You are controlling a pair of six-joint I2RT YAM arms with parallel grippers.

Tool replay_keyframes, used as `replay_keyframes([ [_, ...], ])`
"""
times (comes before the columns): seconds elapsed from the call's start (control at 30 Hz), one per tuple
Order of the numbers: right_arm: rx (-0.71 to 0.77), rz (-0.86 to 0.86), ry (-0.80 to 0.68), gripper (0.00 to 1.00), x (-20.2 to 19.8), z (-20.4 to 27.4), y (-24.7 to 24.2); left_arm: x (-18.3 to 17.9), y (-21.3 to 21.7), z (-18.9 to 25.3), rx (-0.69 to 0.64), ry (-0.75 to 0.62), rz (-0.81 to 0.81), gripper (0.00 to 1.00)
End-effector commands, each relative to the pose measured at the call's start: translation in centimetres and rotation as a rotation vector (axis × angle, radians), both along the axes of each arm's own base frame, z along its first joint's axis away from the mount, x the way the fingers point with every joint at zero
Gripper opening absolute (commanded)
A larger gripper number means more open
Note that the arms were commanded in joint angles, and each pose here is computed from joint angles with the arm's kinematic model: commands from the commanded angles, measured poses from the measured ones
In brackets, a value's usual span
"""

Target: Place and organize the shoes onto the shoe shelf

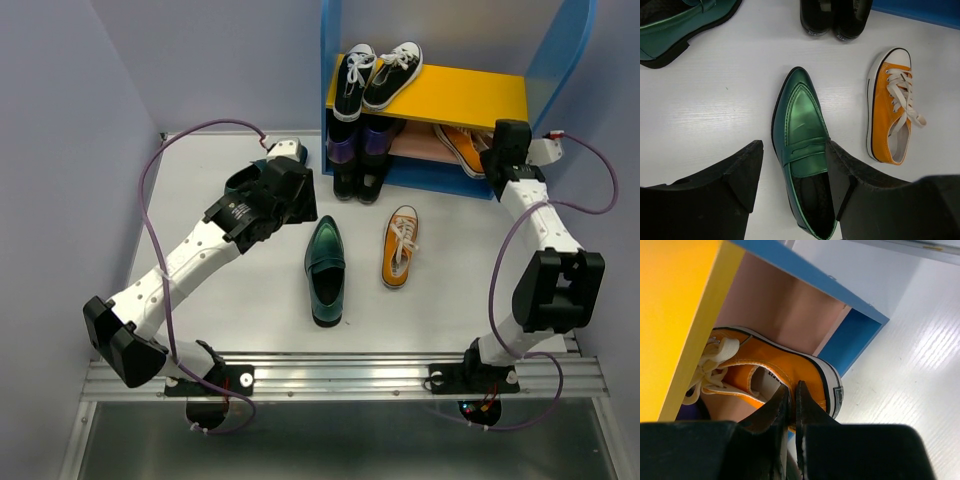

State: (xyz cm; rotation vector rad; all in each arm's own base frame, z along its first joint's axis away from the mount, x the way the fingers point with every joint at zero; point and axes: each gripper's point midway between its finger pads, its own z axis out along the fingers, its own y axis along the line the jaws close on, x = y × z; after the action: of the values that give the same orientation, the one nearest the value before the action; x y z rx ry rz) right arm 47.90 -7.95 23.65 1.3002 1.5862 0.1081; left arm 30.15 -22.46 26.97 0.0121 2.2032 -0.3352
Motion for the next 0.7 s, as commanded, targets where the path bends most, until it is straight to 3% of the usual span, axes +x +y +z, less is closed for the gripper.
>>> replay_keyframes([
  [0.0,0.055,-0.181,-0.326,0.01,0.2,7.4,-2.4,0.1,0.6,0.8,-0.017,-0.034,0.026,0.63],
  [0.43,0.234,-0.276,-0.505,0.01,1.4,7.1,-2.6,0.0,1.1,0.8,-0.013,-0.040,0.040,0.63],
  [0.67,0.238,-0.365,-0.539,0.01,0.9,7.0,-3.8,0.1,1.2,0.8,-0.008,-0.042,0.048,0.63],
])
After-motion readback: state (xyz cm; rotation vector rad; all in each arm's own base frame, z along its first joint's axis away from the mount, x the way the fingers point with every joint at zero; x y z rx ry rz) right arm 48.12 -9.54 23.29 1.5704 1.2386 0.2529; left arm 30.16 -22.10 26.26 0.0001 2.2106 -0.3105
